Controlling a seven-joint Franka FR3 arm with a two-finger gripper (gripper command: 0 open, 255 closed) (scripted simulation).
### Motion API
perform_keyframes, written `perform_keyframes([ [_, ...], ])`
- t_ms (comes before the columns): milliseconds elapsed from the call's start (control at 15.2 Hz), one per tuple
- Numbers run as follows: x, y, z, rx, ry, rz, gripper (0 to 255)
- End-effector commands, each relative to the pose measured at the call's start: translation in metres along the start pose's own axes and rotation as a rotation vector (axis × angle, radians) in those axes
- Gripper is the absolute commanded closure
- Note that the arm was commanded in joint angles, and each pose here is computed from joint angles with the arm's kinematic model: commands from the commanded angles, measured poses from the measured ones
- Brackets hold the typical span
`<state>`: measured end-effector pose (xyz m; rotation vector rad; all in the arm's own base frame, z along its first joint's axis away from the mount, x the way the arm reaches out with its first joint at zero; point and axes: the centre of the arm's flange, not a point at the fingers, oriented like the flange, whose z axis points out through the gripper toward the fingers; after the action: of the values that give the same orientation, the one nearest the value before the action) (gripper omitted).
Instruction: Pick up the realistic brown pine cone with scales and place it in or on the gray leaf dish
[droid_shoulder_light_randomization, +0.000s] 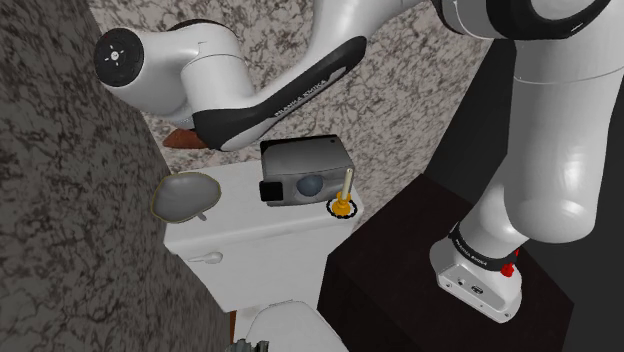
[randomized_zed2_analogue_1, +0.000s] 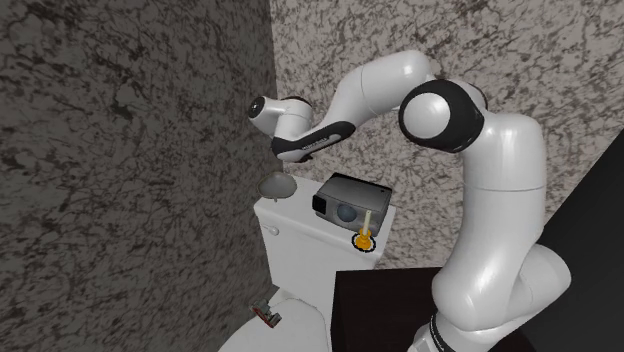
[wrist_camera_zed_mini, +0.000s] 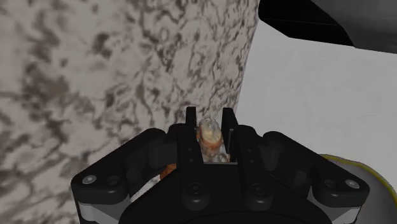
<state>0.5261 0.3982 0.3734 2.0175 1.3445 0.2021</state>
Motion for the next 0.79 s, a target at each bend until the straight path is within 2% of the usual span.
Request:
perform_keyframes([
  [0,0.005,-0.014,-0.018,0.000,0.000,0.000,255],
  [462,0.027,-0.068,-0.084,0.000,0.000,0.000,255],
  [726,0.032,-0.081,-0.069,0.000,0.000,0.000,255],
])
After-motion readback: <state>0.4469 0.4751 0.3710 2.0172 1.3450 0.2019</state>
